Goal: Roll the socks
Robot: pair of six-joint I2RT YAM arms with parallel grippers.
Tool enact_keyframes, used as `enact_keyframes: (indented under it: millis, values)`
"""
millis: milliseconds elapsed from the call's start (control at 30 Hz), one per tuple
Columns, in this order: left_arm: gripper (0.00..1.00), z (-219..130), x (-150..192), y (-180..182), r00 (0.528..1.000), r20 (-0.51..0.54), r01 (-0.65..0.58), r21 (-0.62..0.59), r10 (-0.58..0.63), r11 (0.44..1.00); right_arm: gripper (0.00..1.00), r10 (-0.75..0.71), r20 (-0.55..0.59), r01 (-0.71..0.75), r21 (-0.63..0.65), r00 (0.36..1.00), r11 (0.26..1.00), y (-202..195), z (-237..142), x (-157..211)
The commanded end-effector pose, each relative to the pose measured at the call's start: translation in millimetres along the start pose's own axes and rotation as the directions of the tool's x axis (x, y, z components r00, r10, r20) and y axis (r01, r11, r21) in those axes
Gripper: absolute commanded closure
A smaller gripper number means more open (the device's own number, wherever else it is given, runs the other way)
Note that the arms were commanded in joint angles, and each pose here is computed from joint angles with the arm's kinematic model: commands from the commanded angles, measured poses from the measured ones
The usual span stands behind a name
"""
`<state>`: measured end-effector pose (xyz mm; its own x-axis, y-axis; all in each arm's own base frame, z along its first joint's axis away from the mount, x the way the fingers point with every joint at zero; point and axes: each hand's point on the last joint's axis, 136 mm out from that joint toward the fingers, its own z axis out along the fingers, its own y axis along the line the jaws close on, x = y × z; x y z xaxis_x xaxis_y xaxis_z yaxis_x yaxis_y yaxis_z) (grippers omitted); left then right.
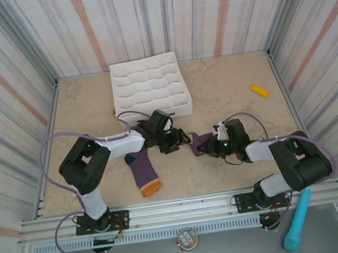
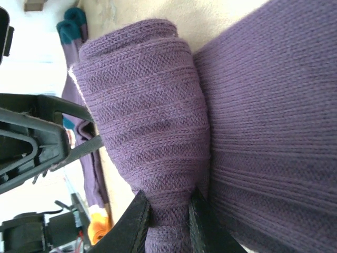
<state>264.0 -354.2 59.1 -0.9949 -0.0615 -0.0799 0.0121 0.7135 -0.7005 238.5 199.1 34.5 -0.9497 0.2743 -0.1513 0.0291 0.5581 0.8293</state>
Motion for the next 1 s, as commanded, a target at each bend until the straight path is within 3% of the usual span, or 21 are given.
enact_keyframes:
  millis: [0, 733, 967]
  values:
    - [0.29, 7.4, -2.2, -13.6, 0.999, 0.009, -0.048, 0.027, 0.047, 0.998, 0.96, 0.160, -0.097, -0.156, 0.051, 0.982, 0.986, -26.7, -0.5, 28.3]
    - [0.39, 44.0, -9.6, -6.2, 1.000, 0.005, -0.020, -0.041, 0.020, 0.999, 0.98, 0.282, -0.097, -0.276, 0.074, 0.954, 0.958, -48.0, -7.8, 28.0]
    - [0.53, 52.9, -5.5, -2.3, 1.000, -0.022, 0.000, -0.069, -0.001, 0.998, 0.97, 0.283, -0.091, -0.278, 0.065, 0.955, 0.958, -47.7, -8.2, 24.9]
